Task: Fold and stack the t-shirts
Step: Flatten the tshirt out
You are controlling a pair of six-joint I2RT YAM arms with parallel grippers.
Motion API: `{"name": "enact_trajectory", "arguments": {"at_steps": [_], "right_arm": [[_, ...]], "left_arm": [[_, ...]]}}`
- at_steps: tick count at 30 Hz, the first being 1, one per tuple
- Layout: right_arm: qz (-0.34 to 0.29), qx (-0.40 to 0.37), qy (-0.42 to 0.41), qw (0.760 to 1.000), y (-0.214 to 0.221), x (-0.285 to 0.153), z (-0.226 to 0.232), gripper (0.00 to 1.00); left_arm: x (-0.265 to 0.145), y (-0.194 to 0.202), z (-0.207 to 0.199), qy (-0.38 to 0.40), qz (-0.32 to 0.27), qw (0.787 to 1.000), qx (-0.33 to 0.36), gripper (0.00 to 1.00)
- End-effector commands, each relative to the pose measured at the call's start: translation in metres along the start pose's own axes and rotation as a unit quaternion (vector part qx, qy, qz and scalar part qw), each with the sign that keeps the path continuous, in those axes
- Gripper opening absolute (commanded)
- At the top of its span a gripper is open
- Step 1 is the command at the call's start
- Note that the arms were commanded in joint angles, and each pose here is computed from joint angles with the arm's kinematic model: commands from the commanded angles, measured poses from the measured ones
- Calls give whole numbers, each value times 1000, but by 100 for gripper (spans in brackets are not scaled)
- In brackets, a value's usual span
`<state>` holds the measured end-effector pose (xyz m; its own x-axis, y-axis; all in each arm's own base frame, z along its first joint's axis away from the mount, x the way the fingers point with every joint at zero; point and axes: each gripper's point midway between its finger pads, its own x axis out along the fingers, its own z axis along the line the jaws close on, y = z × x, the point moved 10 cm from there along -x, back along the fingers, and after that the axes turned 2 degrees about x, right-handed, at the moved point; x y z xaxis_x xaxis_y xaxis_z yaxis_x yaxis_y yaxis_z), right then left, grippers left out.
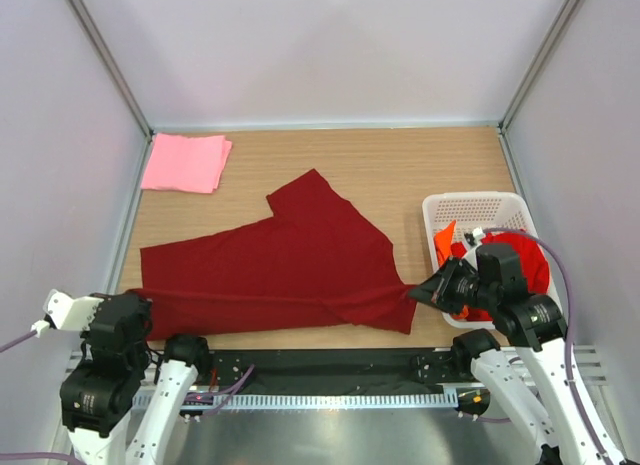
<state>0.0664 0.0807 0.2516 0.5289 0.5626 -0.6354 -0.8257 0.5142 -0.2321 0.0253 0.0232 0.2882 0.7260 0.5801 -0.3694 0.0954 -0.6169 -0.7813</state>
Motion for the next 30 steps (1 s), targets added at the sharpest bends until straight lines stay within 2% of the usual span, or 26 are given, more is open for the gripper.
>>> {"name": "enact_trajectory", "arguments": {"at_steps": [1, 9, 14, 18, 20, 25, 30], "right_arm": [[25, 1, 22, 999, 15, -2, -18, 1], [24, -9, 21, 999, 13, -2, -16, 1], [12, -31, 7, 999, -7, 4, 4, 1], [2, -63, 15, 998, -32, 5, 29, 1], [-35, -97, 3, 995, -46, -8, 51, 1], [-102, -146, -37, 983, -89, -27, 112, 1], [-175, -200, -74, 961, -124, -51, 165, 1]], "left_arm": [[-2, 6, 6, -27, 17, 999, -44, 0], [-5, 7, 3, -6, 35, 998, -46, 0], [-2, 3, -10, 13, 41, 999, -11, 0], [-5, -19, -34, 59, 12, 998, 2, 0], [-8, -32, -45, 85, -1, 996, 28, 0], [-18, -72, -86, 143, -38, 988, 37, 0], [-26, -102, -120, 206, -71, 975, 46, 0]]}}
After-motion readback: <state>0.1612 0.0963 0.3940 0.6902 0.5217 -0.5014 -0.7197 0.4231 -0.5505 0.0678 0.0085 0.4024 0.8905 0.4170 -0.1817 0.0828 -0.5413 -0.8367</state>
